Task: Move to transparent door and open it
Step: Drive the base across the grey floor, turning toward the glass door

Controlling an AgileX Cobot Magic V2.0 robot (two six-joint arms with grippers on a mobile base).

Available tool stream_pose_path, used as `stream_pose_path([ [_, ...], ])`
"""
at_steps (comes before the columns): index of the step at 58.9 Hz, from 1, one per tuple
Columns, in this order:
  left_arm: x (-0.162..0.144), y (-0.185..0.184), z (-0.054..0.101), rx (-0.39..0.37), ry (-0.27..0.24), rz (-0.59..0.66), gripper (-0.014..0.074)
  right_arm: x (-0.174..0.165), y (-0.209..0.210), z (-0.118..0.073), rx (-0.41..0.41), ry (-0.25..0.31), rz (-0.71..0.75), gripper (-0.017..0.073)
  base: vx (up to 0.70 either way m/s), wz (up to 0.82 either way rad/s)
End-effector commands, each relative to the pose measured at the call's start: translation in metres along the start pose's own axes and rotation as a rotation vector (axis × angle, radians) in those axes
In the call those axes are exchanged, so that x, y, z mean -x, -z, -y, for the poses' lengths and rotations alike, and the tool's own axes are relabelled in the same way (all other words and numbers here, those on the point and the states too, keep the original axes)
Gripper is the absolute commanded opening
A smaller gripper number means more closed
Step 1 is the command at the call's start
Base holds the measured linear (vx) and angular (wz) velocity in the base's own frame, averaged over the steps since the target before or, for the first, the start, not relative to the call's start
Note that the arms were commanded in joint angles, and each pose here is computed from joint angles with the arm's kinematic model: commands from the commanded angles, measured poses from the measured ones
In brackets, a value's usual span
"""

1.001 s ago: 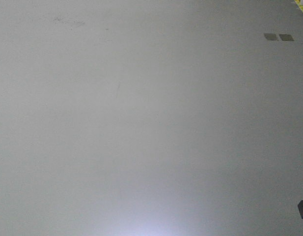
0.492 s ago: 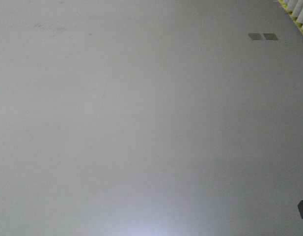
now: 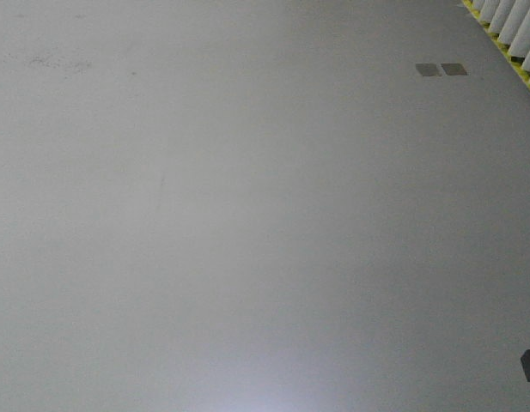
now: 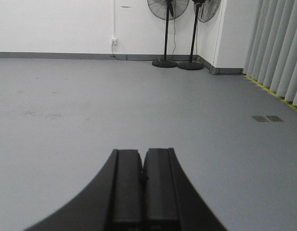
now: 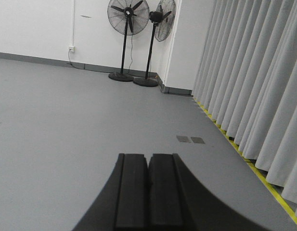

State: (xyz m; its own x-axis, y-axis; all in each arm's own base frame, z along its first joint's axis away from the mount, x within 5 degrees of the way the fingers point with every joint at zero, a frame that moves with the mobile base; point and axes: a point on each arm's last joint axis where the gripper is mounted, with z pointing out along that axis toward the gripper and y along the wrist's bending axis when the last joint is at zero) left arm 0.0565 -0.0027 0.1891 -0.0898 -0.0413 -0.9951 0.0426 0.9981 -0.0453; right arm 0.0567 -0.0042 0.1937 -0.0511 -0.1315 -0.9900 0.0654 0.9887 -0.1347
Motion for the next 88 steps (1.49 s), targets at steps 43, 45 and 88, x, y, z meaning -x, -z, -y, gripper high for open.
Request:
stream_pose_path([
  [43,0.0031,0.0004,0.0004,-0.009,0.008,0.083,-0.0003,0.0069,0.0013,0.0009,-0.015,0.019,0.096,-0.0006,0.25,0.1],
  [45,0.0031,0.0004,0.0004,-0.009,0.008,0.083,-0.0003,0.0069,0.0013,0.0009,-0.015,0.019,0.096,-0.0006,0.31,0.13],
  [88,0.0031,0.0004,0.0004,-0.009,0.008,0.083,-0.0003,0.0069,0.0013,0.0009,-0.015,0.019,0.096,-0.0006,0.37,0.05],
])
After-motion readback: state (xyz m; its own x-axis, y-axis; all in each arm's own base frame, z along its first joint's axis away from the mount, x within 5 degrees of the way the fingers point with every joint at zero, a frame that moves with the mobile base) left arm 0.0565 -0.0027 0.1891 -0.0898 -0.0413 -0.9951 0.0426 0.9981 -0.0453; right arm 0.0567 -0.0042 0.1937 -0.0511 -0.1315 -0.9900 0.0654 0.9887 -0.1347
